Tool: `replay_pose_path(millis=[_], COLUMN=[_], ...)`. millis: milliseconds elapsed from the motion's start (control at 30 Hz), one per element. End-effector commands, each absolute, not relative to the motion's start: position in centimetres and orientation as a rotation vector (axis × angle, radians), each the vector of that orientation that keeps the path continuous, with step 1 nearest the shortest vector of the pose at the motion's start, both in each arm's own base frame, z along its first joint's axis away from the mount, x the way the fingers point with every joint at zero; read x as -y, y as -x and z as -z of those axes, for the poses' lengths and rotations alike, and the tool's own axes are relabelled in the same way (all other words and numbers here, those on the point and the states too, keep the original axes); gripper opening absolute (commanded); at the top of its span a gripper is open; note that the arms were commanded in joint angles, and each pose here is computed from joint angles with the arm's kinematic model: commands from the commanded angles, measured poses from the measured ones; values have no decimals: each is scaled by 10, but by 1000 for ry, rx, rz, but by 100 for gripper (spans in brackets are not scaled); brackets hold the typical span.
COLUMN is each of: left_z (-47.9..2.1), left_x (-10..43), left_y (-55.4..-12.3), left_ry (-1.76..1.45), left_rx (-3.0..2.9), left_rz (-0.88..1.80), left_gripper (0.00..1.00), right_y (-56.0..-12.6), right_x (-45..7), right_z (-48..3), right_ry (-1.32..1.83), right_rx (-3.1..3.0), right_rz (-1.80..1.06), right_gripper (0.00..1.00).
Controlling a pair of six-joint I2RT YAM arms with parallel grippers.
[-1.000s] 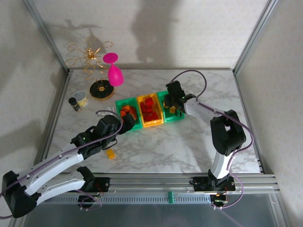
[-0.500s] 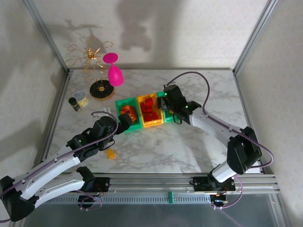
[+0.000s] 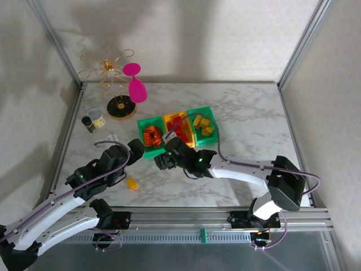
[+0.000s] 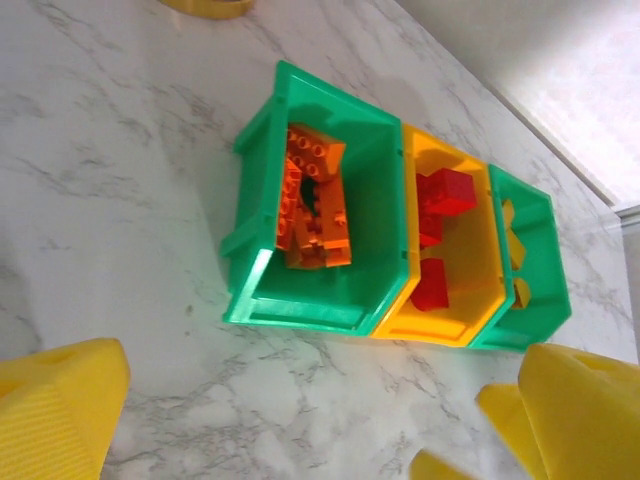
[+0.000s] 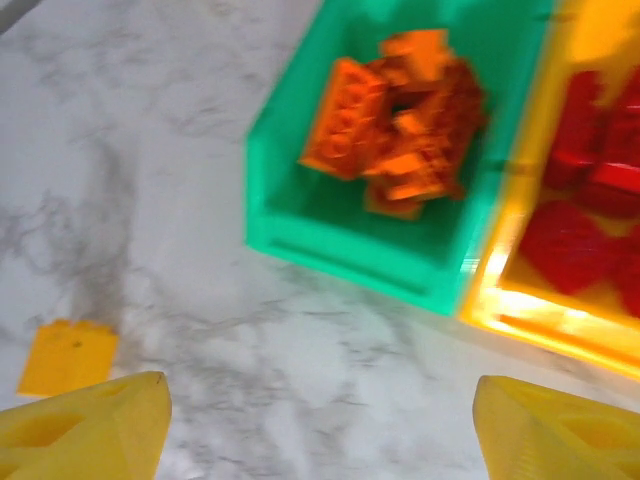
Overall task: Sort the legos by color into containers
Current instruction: Pick up the lego from the bottom-left of the table.
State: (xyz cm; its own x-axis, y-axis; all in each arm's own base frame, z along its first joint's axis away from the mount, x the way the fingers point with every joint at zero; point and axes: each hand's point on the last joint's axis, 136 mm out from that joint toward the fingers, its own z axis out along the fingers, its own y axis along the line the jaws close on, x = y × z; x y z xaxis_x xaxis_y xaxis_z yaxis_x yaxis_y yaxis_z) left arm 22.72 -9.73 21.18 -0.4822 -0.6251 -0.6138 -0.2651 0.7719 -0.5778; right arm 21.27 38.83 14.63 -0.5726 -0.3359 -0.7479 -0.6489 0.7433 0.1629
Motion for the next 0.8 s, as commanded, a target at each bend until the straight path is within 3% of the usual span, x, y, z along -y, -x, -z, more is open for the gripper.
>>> replay_pose_path(millis=[0, 400, 767], left_z=[-219, -233, -234], left_x=[72, 46, 34], left_y=[-218, -199, -191], left_ry=[751, 819, 856], left_rx=[-2051, -2009, -1988], left_rz=[443, 422, 410], left_gripper=[100, 100, 100], right_y=[-192, -139, -128], right_x=[-423, -493, -524], right_z=[-139, -97, -65], right_ry=[795, 1038, 1137], right_rx=[-2180, -2141, -2158], right_rz=[-654, -794, -757], right_gripper=[81, 84, 88])
